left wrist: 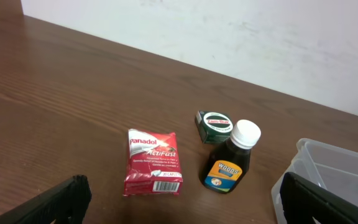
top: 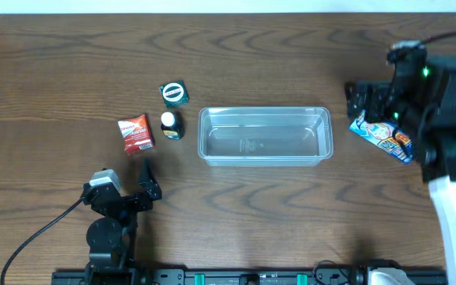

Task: Pack container
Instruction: 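Reach the right gripper to the blue Koolfever box and grasp it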

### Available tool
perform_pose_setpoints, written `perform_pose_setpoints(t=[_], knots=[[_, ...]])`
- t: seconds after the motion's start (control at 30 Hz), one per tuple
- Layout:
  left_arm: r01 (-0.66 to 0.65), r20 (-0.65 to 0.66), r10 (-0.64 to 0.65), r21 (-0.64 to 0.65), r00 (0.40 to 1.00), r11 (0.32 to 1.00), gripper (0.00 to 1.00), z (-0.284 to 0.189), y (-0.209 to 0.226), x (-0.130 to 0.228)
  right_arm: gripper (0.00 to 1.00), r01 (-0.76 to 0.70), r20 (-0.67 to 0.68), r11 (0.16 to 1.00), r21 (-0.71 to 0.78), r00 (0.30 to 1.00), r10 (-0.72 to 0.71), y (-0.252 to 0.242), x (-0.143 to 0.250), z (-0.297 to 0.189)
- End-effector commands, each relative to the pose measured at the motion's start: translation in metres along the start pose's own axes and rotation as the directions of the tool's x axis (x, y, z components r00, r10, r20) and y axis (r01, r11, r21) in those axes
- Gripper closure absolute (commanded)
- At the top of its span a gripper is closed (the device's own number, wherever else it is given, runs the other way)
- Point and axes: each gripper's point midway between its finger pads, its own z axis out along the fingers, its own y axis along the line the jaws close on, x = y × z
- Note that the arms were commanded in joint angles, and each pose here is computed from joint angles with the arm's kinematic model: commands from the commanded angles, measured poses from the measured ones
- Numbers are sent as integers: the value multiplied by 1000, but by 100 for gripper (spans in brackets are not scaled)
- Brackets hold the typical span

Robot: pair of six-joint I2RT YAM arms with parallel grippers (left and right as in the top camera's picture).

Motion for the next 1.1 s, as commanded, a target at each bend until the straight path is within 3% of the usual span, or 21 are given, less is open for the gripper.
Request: perform_pose_setpoints(t=[0.0,0.2,0.3,0.37,0.43,0.5,0.6,0.8,1.07], knots=[[-21,-41,20,-17,999,1000,2,1,5,14,1,-29,-58,990,-140,998,21,22,4,3],[-21,-42,20,-17,999,1000,2,1,5,14,1,-62,-174,992,-113,984,42,15,30,17],[-21,-41,20,-17,999,1000,2,1,5,14,1,-267,-183,961,76,944,276,-14,36,18],[-21,-42,20,-17,999,1000,2,1,5,14,1,-456,-116,843,285,857,502,-45,47,12],[-21,-42,20,-17,999,1000,2,1,5,14,1,-628,34,622,469,716,697,-75,64,-2],[-21,-42,20,-17,999,1000,2,1,5,14,1,-717,165,454,529,611,774,-92,72,-10],[-21,-41,20,-17,999,1000,2,1,5,14,1,-795,278,304,525,498,822,-100,78,-7],[-21,-42,20,-17,999,1000,2,1,5,14,1,-813,307,214,542,428,850,-108,85,19],[-21,-42,20,-17,999,1000,2,1,5,14,1,-778,247,121,617,338,908,-130,117,61]])
